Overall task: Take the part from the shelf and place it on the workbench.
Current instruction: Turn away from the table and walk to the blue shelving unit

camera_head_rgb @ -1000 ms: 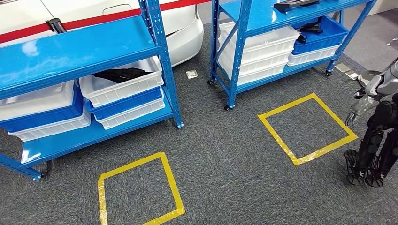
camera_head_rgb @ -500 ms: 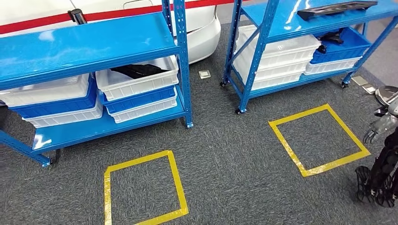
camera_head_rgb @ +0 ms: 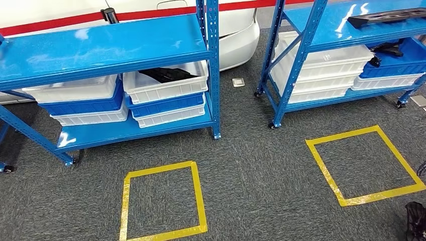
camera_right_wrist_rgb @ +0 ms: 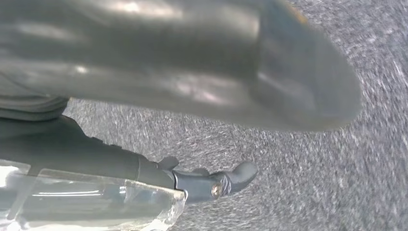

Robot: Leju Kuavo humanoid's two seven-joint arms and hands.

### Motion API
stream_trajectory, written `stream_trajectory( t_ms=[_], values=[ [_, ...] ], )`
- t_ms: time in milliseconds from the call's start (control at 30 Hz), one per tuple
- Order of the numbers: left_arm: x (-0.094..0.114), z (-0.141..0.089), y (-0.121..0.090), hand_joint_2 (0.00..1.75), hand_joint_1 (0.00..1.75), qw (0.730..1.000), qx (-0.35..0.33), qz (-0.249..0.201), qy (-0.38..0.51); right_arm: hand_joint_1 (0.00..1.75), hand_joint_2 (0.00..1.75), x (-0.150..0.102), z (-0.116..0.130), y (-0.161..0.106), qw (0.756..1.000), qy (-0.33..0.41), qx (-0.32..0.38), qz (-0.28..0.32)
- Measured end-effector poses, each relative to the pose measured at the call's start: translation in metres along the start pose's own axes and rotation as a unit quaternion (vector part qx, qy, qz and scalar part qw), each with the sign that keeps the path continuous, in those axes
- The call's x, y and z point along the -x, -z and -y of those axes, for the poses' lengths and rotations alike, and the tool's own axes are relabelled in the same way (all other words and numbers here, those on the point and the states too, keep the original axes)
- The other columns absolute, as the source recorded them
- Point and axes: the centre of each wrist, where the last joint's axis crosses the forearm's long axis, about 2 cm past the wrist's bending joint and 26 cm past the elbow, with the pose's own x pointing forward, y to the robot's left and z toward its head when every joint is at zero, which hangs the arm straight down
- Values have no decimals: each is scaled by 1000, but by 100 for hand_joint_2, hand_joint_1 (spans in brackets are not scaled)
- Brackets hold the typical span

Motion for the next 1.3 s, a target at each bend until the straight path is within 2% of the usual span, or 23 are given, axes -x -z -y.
stream_trajectory(
  t_ms=[967, 1300],
  values=[
    [-5, 1, 1, 175, 0, 1000, -18, -2, 8, 0, 0, 0, -2, -1, 1000, 3, 0, -3],
    [0, 1, -1, 175, 0, 1000, -19, -8, 11, 0, 0, 4, -3, -4, 1000, 4, -2, -3]
  ],
)
